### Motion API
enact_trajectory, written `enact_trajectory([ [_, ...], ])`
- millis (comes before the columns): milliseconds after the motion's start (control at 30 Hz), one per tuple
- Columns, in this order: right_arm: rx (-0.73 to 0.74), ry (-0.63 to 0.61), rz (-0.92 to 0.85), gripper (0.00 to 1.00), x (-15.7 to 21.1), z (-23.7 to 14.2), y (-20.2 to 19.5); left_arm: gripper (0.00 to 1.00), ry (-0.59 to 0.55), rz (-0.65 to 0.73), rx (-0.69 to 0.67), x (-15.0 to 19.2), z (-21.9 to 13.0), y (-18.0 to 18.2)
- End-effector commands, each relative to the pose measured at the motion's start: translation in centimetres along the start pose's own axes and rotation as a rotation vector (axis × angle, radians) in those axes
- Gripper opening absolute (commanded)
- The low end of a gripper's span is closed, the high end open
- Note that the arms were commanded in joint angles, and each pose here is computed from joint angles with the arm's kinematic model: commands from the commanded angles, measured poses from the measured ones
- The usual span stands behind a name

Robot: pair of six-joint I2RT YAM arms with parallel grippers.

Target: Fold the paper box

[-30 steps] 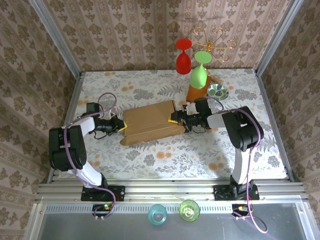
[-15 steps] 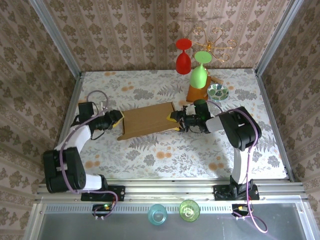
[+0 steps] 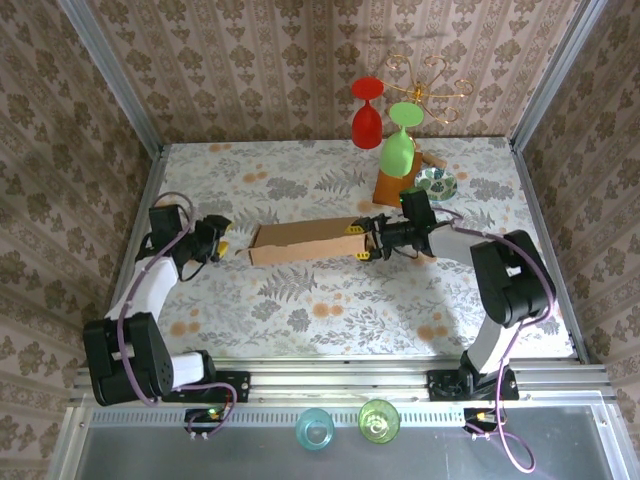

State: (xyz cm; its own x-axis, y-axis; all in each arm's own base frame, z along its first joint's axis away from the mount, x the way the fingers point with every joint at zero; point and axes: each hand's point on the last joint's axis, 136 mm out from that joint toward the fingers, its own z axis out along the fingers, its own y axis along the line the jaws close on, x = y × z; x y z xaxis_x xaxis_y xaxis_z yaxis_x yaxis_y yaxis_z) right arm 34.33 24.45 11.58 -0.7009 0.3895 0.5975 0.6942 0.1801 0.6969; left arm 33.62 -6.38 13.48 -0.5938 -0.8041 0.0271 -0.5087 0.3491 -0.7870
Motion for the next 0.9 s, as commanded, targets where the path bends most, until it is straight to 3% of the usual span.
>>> enact_trajectory([
  [0,0.067,0.038,0.163,0.44,1.4,-1.1,-1.4,0.56,0.001,-0.21,-0.096,1.8,0.1,2.1],
  [167,0.076,0.052,0.205,0.44,1.6,-1.4,-1.4,0.59,0.125,-0.408,-0.178,5.0,1.7,3.9],
  [367,0.082,0.07,0.228,0.44,1.6,-1.5,-1.2,0.62,0.17,-0.532,-0.202,6.4,3.1,4.0],
  [867,0.103,0.074,0.297,0.43,1.2,-2.1,-2.1,0.67,0.225,-0.643,-0.116,8.1,5.8,1.5],
])
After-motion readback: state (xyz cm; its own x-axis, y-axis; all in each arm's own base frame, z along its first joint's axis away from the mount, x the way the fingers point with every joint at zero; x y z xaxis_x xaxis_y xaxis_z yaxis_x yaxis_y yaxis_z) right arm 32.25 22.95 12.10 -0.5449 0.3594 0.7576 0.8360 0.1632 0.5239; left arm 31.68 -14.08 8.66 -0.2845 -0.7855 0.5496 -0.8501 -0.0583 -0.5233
